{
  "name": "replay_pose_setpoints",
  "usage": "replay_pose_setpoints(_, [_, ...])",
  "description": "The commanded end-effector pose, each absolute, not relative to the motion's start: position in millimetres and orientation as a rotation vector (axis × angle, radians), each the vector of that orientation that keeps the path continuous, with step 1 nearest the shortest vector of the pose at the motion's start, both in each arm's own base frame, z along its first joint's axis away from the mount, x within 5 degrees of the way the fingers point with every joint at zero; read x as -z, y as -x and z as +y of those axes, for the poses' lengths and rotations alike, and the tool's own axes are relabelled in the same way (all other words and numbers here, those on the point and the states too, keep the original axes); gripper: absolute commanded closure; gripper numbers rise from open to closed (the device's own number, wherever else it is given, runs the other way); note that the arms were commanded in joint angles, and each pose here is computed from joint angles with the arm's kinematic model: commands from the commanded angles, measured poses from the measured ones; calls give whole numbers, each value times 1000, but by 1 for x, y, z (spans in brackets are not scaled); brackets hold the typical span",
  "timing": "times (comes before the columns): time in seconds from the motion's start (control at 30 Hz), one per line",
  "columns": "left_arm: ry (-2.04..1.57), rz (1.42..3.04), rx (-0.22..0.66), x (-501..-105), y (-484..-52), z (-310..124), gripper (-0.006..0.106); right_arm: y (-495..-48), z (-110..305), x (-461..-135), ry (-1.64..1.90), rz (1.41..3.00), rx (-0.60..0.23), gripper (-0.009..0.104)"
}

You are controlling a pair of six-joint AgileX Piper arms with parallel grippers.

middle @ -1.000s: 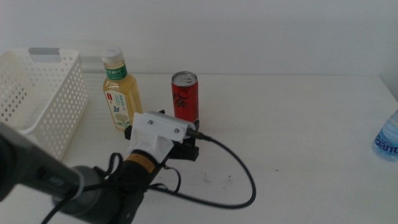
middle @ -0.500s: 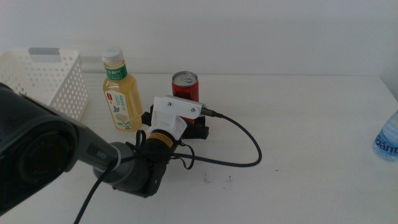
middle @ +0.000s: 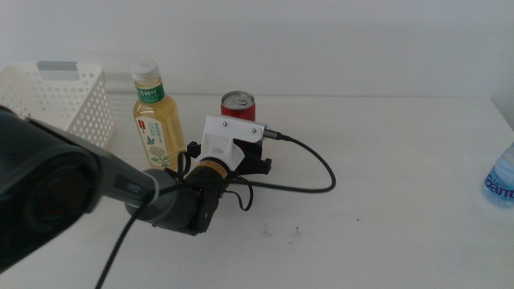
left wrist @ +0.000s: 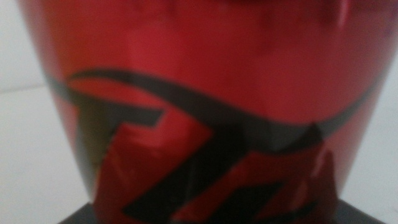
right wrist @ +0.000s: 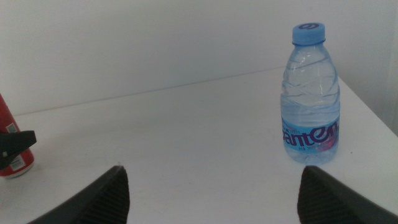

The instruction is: Use arms to grab the bottles and put them into the dustbin to the left of the table.

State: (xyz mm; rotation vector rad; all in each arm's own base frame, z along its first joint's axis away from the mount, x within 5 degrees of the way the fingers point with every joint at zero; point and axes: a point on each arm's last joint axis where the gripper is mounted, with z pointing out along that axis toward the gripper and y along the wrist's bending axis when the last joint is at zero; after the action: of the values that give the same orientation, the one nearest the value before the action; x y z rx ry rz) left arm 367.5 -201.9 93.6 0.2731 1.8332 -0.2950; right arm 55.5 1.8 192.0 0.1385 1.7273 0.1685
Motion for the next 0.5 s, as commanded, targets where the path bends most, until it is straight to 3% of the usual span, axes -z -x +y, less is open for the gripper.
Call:
replay_pose_setpoints(0.0, [-281, 1814, 301, -121, -366, -202, 76, -55, 1, -192, -140, 1717, -158, 9])
replay_pose_setpoints(0.13, [-348, 1962, 327, -155, -350, -199, 102, -55, 1, -192, -140, 1717, -158, 9])
replay_pose_setpoints(0.47, [-452, 2116, 398, -259, -293, -174, 102, -55, 1, -192, -140, 1717, -158, 9])
